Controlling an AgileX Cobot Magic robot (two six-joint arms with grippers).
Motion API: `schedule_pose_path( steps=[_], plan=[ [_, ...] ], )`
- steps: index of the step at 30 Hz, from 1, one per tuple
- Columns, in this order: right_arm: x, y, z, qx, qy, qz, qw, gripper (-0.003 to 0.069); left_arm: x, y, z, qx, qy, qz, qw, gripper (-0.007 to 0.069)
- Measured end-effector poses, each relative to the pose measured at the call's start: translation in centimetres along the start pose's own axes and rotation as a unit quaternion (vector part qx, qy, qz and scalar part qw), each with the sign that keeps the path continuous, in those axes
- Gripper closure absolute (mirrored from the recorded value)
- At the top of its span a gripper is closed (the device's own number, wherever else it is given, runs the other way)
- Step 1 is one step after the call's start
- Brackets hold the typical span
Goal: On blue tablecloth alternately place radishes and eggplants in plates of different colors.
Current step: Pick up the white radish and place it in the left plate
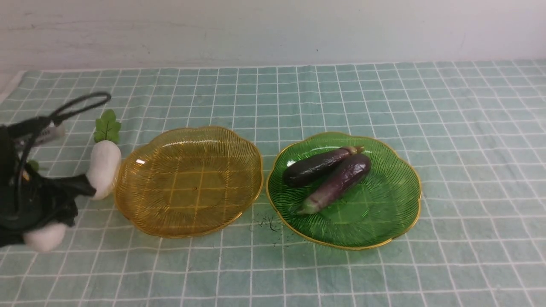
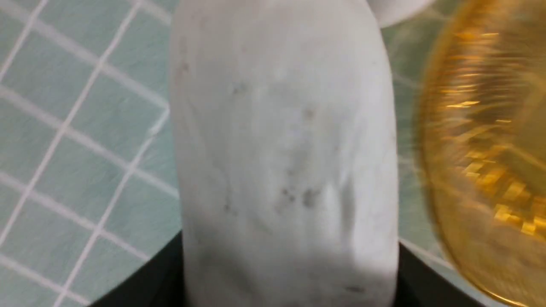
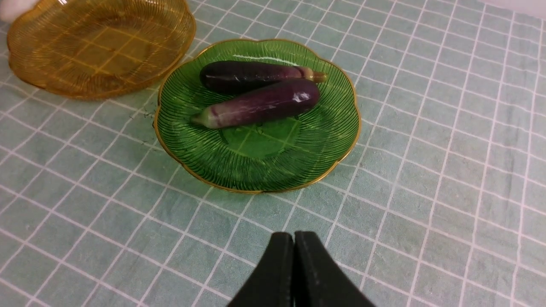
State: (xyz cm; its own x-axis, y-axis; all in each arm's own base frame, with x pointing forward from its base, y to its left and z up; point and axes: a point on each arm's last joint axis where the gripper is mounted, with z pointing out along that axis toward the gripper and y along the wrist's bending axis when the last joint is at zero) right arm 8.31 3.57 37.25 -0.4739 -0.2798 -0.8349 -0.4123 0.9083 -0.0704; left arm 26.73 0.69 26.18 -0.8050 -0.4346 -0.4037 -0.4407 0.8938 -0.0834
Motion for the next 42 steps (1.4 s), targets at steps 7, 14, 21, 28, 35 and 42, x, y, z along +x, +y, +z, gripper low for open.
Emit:
schedule_pose_path(
  steps=[7, 14, 21, 28, 35, 42],
  plan=[
    [-0.3, 0.2, 1.3, 0.0, 0.023, -0.004, 1.0, 0.0674, -2.0, -5.3, 0.7, 0.153, 0.046, 0.089, 0.983, 0.0216],
    [-0.2, 0.3, 1.7, -0.001, 0.028, -0.004, 1.0, 0.0674, -2.3, -8.8, 5.3, 0.167, 0.082, 0.153, 0.971, 0.019],
    [-0.2, 0.3, 1.7, -0.003, 0.028, -0.002, 1.0, 0.0674, -3.6, -10.1, 7.7, 0.16, 0.098, 0.164, 0.969, -0.0011],
    [-0.2, 0.4, 1.7, -0.008, 0.028, 0.001, 1.0, 0.0674, -6.5, -9.6, 6.3, 0.128, 0.053, 0.19, 0.972, -0.0048],
    [-0.2, 0.4, 1.7, -0.009, 0.028, 0.003, 1.0, 0.0674, -10.2, -5.2, 6.4, 0.07, 0.01, 0.114, 0.991, -0.002],
    [-0.2, 0.4, 1.7, -0.01, 0.028, 0.003, 1.0, 0.0674, -11.8, -2.1, 10.0, 0.061, 0.006, 0.039, 0.997, -0.0018]
  ],
)
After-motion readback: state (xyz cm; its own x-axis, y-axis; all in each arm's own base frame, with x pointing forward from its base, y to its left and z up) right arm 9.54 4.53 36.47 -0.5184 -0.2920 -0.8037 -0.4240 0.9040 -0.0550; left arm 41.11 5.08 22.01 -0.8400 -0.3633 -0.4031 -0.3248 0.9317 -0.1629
